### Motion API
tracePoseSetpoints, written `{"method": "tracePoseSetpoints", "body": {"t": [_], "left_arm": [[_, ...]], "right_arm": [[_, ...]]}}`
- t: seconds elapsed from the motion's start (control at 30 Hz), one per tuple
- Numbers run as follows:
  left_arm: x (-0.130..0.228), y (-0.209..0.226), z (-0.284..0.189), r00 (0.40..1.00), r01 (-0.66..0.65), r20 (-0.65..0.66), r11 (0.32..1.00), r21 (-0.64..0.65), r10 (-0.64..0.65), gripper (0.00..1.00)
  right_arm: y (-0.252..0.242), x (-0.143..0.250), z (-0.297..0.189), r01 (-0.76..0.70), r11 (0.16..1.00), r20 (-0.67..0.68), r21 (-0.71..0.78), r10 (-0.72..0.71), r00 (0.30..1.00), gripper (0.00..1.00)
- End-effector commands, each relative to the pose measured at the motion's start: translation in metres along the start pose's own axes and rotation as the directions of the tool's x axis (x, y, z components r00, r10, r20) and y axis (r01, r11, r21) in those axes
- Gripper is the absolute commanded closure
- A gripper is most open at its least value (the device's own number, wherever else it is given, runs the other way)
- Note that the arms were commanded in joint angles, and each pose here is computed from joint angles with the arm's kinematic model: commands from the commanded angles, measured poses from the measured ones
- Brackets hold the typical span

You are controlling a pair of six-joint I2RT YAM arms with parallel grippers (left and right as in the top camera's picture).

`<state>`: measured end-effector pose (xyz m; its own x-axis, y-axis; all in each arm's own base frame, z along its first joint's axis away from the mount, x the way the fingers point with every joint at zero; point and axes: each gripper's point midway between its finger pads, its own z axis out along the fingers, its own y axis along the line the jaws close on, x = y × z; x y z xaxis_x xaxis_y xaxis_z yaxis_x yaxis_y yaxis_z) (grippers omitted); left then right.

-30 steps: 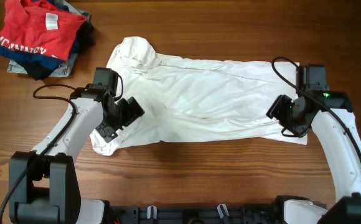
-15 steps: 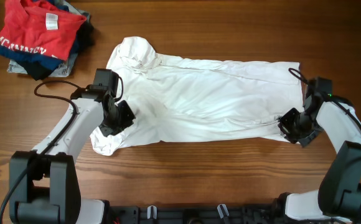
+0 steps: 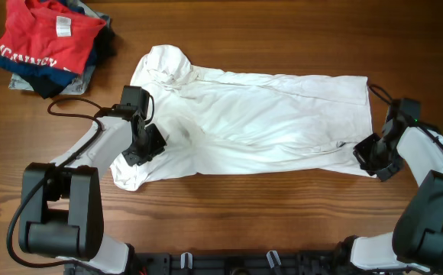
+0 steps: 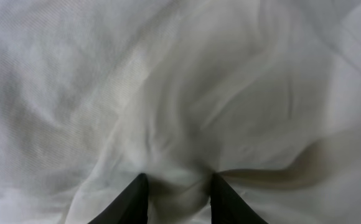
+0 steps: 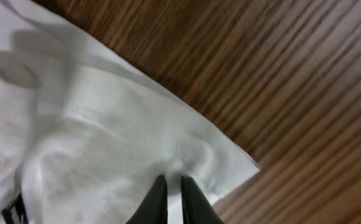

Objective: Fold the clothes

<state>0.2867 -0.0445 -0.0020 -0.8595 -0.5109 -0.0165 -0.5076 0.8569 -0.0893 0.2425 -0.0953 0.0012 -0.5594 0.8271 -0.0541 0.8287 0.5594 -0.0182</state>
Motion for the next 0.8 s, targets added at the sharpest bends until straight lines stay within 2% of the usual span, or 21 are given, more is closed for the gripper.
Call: {"method": "tracePoseSetpoints", "body": {"t": [0.0,0.13,0.23,0.3,0.43,0.6,0.7,0.73,0.77], "left_arm": [[0.000,0.009,0.004,1.000,0.001,0.004,0.999,-0.038,-0.001,0.71],[0.000,0.009,0.004,1.000,0.001,0.004,0.999,-0.039,-0.001,0.88],[0.000,0.019,0.003,0.999,0.032,-0.012,0.998,-0.053,-0.033,0.91],[-0.002,0.030,0.003,0.997,0.070,-0.028,0.996,-0.062,-0.072,0.91],[-0.016,0.049,0.001,0.989,0.144,-0.016,0.988,-0.056,-0.145,0.90],[-0.027,0.056,0.000,0.991,0.137,0.008,0.990,-0.044,-0.137,0.89],[-0.032,0.057,0.000,0.989,0.146,0.025,0.988,-0.042,-0.145,0.83],[-0.033,0.059,-0.001,0.988,0.154,0.027,0.987,-0.047,-0.153,0.84],[-0.035,0.062,-0.003,0.986,0.163,0.029,0.985,-0.051,-0.162,0.90]], "right_arm": [[-0.012,0.010,0.015,-0.005,0.999,-0.016,0.038,0.006,1.000,0.96],[-0.011,0.013,0.015,-0.004,1.000,-0.030,0.029,0.005,1.000,0.96],[-0.020,0.009,0.016,-0.092,0.996,-0.061,0.004,0.092,0.994,0.96],[-0.024,0.003,0.016,-0.126,0.991,-0.084,-0.048,0.122,0.989,0.96],[-0.046,-0.010,0.017,-0.192,0.981,-0.065,-0.026,0.190,0.980,0.96],[-0.054,-0.025,0.008,-0.215,0.977,-0.037,-0.008,0.214,0.976,0.96],[-0.064,-0.038,-0.005,-0.229,0.972,0.007,0.058,0.229,0.973,0.96],[-0.064,-0.040,-0.009,-0.231,0.971,0.007,0.062,0.231,0.973,0.96],[-0.063,-0.042,-0.015,-0.246,0.967,0.006,0.062,0.246,0.969,0.96]]}}
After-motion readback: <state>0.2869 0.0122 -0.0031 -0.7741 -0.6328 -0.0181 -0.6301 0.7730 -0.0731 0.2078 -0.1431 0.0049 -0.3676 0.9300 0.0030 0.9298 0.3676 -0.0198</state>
